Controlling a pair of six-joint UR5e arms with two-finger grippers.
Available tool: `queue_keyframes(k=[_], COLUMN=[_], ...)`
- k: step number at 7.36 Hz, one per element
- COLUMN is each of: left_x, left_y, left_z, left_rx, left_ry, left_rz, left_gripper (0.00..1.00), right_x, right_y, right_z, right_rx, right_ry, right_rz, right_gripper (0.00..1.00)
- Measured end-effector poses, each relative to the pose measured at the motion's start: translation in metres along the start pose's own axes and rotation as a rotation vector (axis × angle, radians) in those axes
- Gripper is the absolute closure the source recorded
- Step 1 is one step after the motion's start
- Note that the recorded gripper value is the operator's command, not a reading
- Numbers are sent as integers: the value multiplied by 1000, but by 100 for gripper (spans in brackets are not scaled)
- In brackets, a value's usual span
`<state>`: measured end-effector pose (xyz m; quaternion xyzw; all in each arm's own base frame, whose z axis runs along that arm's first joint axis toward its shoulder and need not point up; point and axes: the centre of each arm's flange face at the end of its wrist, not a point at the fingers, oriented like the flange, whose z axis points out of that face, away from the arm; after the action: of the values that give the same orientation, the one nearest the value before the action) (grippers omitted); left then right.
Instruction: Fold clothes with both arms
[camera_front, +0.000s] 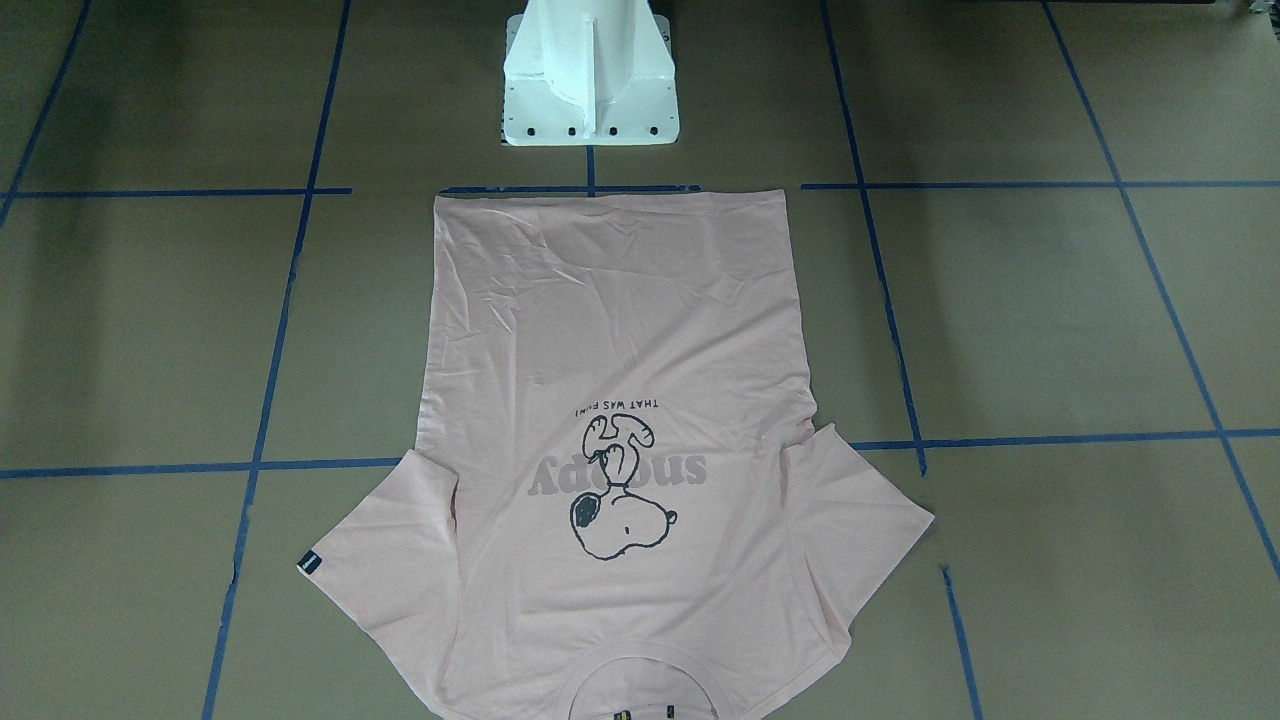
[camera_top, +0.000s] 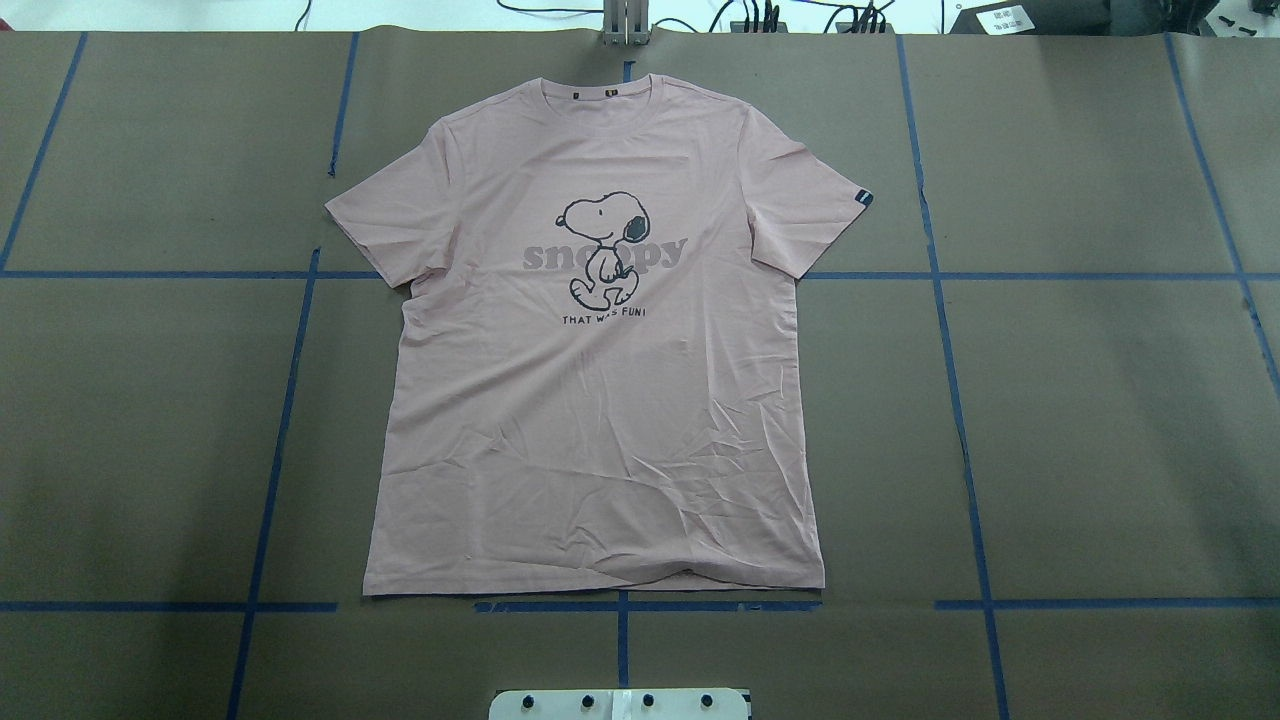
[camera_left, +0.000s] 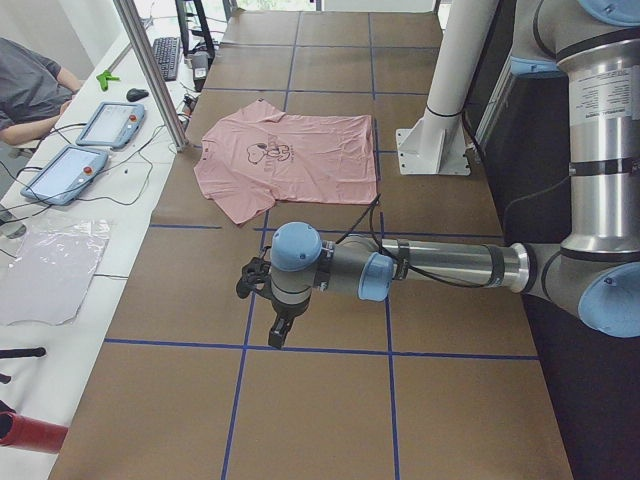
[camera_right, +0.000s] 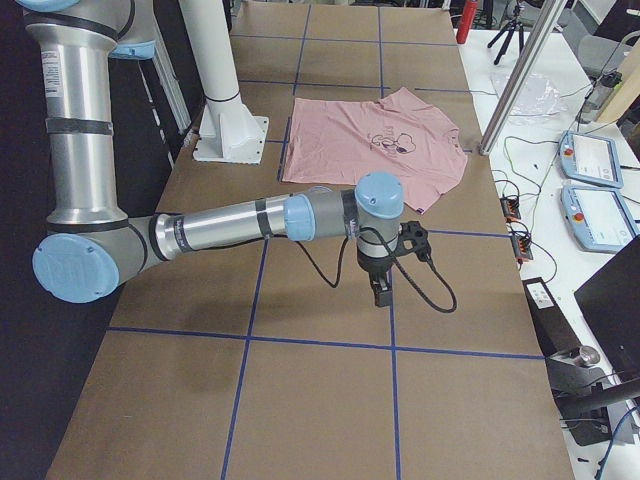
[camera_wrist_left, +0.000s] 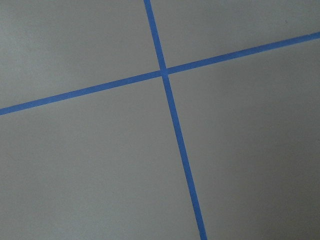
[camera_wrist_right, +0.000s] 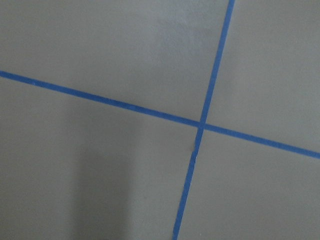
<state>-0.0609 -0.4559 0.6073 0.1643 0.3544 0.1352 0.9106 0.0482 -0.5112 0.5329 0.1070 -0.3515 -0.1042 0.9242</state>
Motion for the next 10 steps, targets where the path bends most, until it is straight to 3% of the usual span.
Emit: queue_keyframes(k=[3,4,6,7,9,10], left_x=[22,25,31,41,76,90], left_y=[-82,-106,-141,-154,-171,-173], left_z=[-42,-48,-59,-65,-53,-43], left_rx=[266,321,379,399,422,430], left_ry=[-85,-89,-69,-51,-2,18], left_rz=[240,255,178,134,154,184], left_gripper=[0,0,0,0,0,0], right_x=[-8,-5,-16,-43,-122,-163], right_y=[-36,-41,-58,-79,-122,-147], right_z=[-12,-7,-13,-12,13,29], right_rx=[99,119,151,174,230,245], right_ry=[7,1,-14,-34,-64,-64], right_rz=[-72,-88,-61,7,124,170], right_gripper=[0,0,0,0,1,9])
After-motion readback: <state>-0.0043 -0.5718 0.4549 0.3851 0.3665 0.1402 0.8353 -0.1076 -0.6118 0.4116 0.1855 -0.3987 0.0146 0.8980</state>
